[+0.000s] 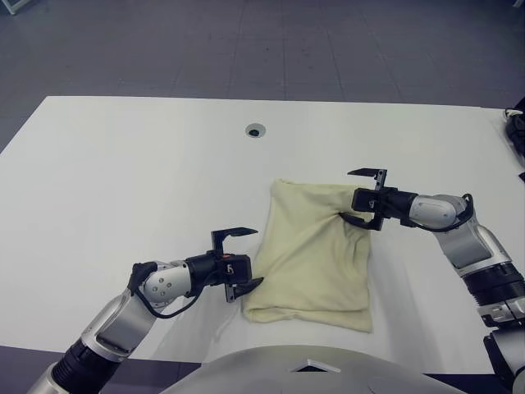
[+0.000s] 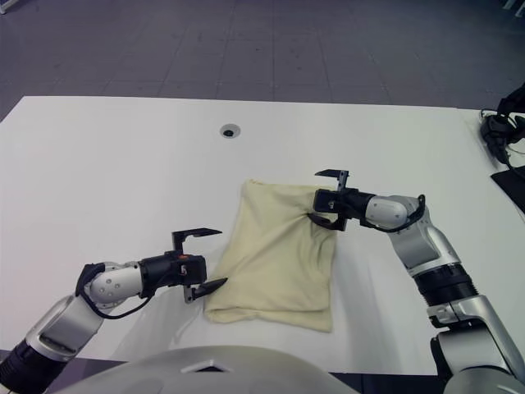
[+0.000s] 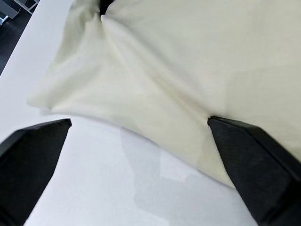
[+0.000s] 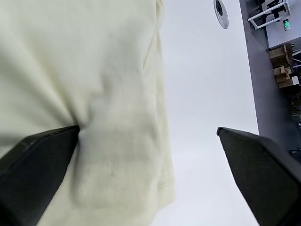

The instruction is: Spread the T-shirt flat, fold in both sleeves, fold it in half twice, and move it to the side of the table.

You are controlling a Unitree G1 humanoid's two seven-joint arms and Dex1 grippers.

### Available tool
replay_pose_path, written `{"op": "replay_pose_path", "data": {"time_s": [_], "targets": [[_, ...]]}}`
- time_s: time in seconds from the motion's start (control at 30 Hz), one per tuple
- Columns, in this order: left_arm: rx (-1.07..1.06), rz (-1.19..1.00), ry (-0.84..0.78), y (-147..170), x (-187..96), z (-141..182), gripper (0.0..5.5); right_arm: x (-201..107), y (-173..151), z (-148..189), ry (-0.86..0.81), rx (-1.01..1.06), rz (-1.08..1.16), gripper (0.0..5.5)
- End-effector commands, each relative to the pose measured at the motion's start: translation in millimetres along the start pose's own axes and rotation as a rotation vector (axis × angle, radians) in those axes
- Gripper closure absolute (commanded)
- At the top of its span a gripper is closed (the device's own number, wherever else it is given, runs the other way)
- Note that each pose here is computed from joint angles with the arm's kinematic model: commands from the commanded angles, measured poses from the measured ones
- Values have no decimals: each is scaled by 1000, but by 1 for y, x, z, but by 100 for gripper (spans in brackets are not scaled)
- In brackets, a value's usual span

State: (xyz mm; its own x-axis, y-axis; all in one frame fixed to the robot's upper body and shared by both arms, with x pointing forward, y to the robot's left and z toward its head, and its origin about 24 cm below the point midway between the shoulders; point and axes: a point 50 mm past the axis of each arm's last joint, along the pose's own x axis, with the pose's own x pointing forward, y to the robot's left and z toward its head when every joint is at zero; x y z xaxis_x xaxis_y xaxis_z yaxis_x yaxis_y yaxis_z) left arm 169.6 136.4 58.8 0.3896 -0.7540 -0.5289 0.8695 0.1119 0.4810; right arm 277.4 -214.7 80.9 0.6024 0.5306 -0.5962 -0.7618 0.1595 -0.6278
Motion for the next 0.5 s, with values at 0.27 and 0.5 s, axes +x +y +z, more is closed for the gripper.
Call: {"op": "replay_pose_path", "data": {"time_s": [0.27,0.5], "targets": [[-77,10,15,-4,2,-7,10,-11,2,28,-147,122,66,12],[-110,78,-196,16,-16,26,10,-38,-23,40,-230,222,-27,12]]}}
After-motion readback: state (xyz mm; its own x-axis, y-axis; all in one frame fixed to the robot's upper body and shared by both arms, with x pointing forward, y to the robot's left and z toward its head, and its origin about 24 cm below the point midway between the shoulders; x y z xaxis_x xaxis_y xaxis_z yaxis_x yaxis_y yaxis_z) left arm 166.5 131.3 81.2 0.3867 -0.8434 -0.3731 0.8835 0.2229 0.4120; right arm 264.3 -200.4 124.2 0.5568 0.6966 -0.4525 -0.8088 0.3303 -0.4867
